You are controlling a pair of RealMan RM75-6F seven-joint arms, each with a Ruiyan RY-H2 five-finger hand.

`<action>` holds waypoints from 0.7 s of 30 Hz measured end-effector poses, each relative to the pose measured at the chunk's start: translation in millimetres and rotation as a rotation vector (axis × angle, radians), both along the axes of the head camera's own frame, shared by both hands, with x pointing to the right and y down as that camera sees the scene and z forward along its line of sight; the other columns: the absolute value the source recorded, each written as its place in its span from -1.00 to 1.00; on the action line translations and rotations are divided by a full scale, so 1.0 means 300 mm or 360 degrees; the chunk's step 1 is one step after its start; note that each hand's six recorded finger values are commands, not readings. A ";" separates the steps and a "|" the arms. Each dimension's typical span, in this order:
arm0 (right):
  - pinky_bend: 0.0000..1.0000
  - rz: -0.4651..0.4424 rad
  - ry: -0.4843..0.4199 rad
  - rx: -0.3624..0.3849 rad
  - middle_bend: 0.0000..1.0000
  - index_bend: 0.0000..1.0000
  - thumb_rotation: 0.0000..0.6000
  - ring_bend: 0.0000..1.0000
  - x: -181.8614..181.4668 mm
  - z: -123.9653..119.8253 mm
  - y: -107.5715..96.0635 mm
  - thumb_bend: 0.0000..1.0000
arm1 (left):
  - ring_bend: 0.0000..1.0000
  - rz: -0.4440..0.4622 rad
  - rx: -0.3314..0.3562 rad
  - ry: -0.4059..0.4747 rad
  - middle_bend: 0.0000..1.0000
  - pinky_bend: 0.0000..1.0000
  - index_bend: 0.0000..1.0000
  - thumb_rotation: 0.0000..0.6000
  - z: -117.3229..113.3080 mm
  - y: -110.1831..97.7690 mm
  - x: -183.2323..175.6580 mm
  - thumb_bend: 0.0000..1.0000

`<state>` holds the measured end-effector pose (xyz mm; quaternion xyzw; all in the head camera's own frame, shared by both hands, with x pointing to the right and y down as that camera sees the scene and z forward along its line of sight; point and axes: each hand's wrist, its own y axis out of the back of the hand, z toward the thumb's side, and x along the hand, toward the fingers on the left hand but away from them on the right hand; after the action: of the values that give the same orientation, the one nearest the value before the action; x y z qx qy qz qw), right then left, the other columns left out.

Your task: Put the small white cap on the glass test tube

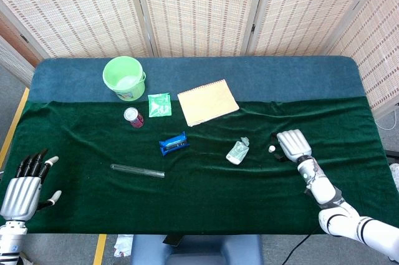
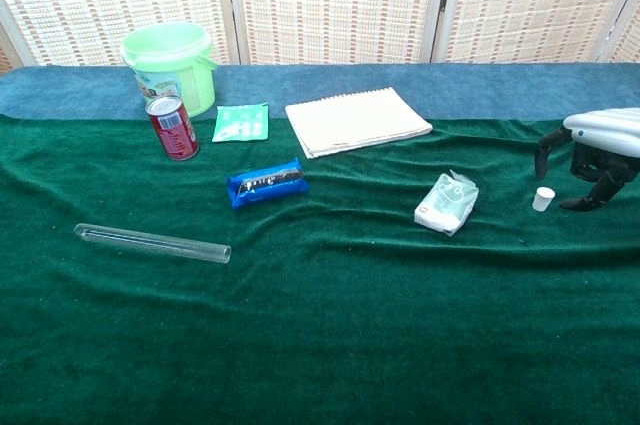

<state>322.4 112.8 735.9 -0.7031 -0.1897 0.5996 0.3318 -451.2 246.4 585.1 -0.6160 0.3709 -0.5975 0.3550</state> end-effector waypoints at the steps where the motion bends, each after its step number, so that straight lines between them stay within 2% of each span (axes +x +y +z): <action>1: 1.00 0.0000 0.0000 -0.0004 0.91 -0.21 0.92 1.00 -0.003 0.004 0.000 -0.32 | -0.88 0.0001 -0.0001 -0.0001 -0.89 -1.00 -0.62 1.00 0.001 0.000 0.000 -0.45; 13: 1.00 -0.0027 0.0011 -0.0027 0.91 -0.17 0.92 1.00 -0.035 0.037 -0.009 -0.18 | -0.89 -0.0002 -0.0008 0.0000 -0.89 -1.00 -0.62 1.00 0.008 0.003 -0.004 -0.45; 21: 1.00 -0.0031 0.0023 -0.0036 0.91 -0.12 0.97 1.00 -0.036 0.043 -0.007 -0.16 | -0.88 -0.0005 -0.0009 0.0000 -0.89 -1.00 -0.62 1.00 0.011 0.006 -0.006 -0.45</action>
<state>311.5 110.6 749.0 -0.7043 -0.1737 0.6035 0.3310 -452.9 248.1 588.5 -0.6164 0.3702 -0.5991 0.3522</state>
